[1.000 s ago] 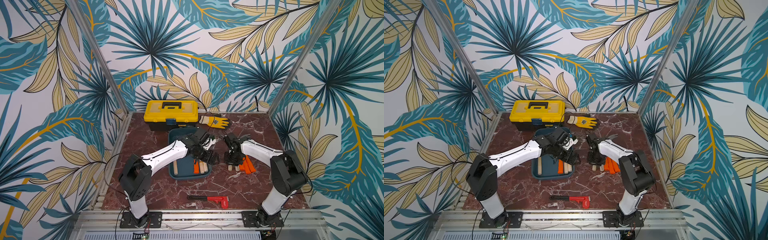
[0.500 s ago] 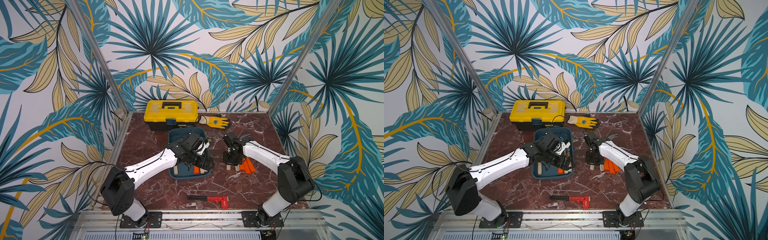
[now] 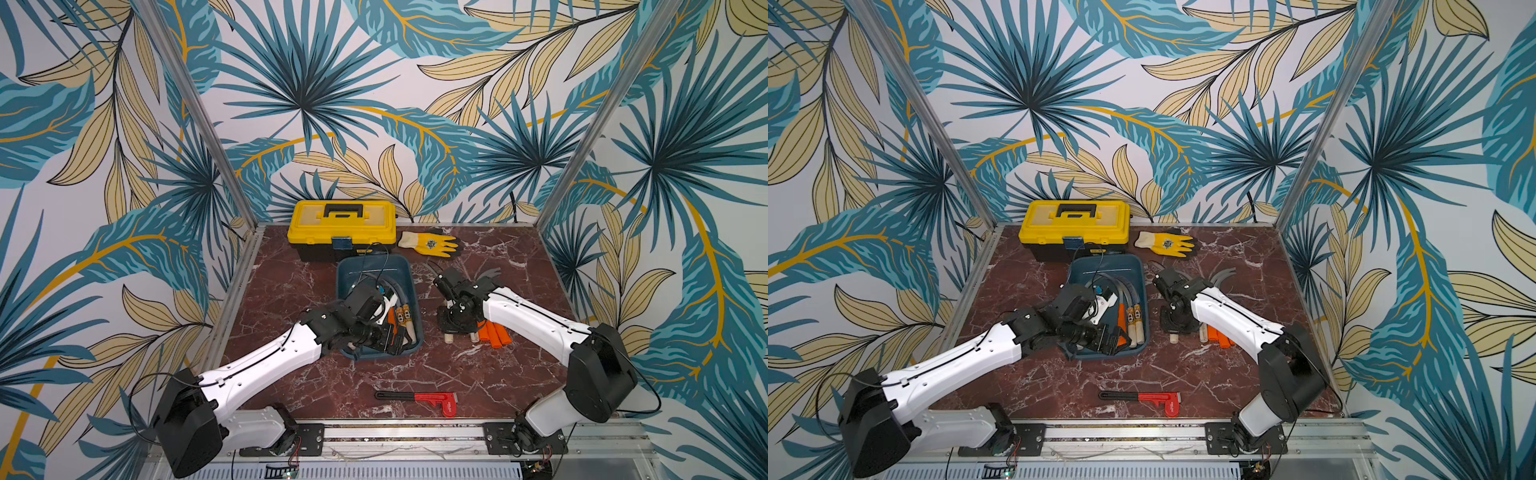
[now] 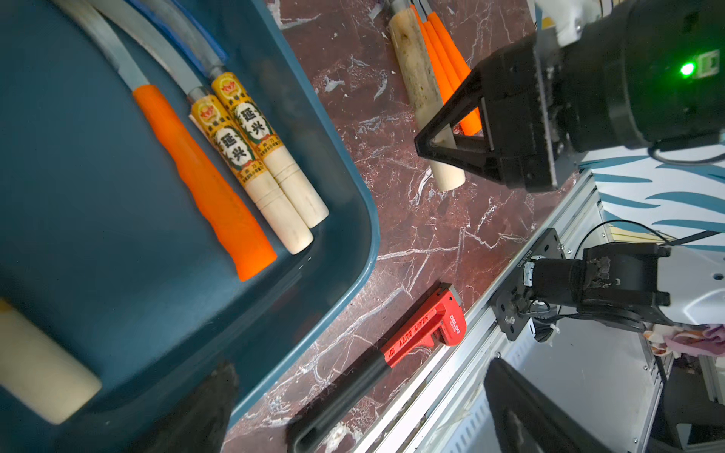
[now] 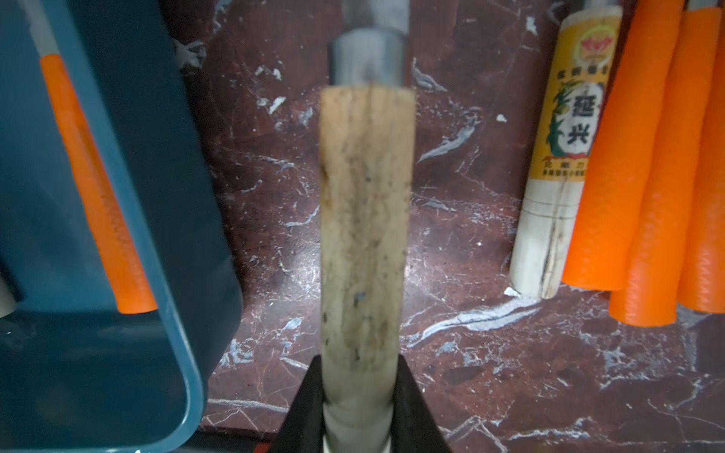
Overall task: Put small sickles into storage boxes
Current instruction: Place the sickle in the storage box.
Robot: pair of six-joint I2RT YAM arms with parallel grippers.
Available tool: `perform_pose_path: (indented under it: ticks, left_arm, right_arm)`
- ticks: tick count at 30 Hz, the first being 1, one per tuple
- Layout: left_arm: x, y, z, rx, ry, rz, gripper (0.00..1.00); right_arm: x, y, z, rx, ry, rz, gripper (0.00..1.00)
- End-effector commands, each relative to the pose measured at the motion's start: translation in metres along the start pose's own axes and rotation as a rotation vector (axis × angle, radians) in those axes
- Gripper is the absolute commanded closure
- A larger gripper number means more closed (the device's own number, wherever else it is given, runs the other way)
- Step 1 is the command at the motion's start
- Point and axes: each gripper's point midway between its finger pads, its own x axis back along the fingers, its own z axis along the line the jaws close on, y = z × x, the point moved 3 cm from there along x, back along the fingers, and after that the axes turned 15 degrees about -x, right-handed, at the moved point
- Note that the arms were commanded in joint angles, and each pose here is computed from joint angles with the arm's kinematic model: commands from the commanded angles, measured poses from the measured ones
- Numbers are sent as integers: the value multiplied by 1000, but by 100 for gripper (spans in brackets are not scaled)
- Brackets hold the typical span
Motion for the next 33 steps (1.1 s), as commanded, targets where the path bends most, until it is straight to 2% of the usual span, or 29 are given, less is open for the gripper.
perform_pose_path:
  ticks: [1,18,33]
  left_arm:
    - [11,-5,2,13,26,-36,0]
    - [64,-34,16,6,143,-123,1]
    - [97,-43,24,29,227,-146,1]
  right_arm:
    - [18,-2,4,-8,2,-37,100]
    - [42,-24,37,70,48,-65,100]
    - [34,-40,93,203,78,-25,100]
